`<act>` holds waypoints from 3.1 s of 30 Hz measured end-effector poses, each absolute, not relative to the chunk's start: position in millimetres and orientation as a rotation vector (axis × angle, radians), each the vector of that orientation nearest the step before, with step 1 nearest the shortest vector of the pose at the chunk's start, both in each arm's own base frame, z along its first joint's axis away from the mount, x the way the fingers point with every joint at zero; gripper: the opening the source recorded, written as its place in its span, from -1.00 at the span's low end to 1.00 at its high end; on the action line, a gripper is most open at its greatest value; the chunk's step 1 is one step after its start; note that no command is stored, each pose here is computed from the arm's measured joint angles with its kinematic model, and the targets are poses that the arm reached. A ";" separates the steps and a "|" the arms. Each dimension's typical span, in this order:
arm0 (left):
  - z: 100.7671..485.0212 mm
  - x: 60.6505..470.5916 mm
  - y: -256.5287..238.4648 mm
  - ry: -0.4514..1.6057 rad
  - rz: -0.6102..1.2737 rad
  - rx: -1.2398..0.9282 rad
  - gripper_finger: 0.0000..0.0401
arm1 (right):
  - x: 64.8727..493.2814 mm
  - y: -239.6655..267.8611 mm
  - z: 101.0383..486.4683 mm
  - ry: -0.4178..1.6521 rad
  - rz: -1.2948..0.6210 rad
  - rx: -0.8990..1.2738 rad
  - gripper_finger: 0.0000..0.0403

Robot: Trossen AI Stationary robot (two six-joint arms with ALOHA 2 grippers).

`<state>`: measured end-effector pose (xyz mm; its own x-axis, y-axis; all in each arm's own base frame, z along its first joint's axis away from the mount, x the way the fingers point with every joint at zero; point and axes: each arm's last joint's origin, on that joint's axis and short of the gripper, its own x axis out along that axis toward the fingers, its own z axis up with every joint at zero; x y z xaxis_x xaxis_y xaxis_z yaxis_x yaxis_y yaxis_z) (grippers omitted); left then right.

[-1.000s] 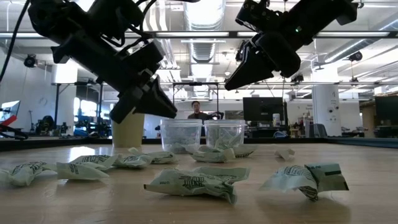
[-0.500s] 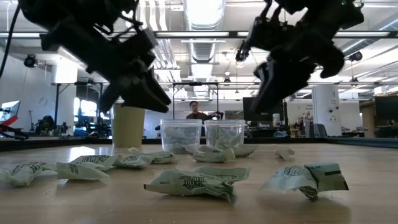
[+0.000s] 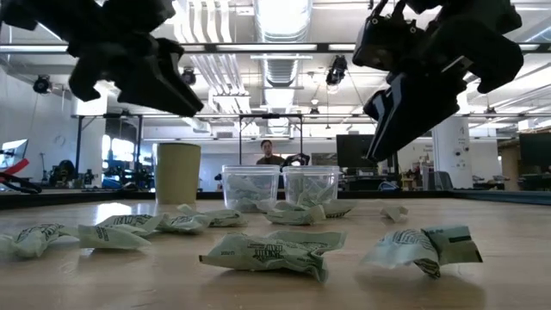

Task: Pick and place items into bin
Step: Put the stevia packet into the right transparent bin

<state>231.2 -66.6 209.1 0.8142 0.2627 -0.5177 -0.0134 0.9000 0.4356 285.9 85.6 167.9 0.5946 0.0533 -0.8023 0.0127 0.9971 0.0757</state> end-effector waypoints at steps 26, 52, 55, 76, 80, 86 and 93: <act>207.7 225.9 -69.2 0.635 0.146 0.412 -0.40 | 283.6 84.8 128.0 0.990 -0.019 0.057 -0.10; 207.6 225.8 -68.9 0.636 0.147 0.412 -0.40 | 287.1 86.0 115.5 1.011 0.011 -0.003 -0.69; 207.6 225.8 -68.9 0.636 0.147 0.412 -0.40 | 286.8 85.9 116.1 1.010 0.021 -0.021 -0.81; 203.6 227.4 -69.5 0.652 0.146 0.420 -0.40 | 295.7 83.9 151.7 0.745 -0.005 -0.229 -0.95; 200.4 228.7 -70.0 0.666 0.144 0.429 -0.40 | 304.2 74.4 160.0 0.642 -0.142 -0.363 -0.96; 199.9 229.0 -70.1 0.667 0.143 0.431 -0.40 | 317.1 46.7 171.2 0.535 -0.253 -0.362 -0.96; 199.9 229.0 -70.1 0.667 0.143 0.432 -0.40 | 320.5 11.7 167.6 0.558 -0.341 -0.229 -0.96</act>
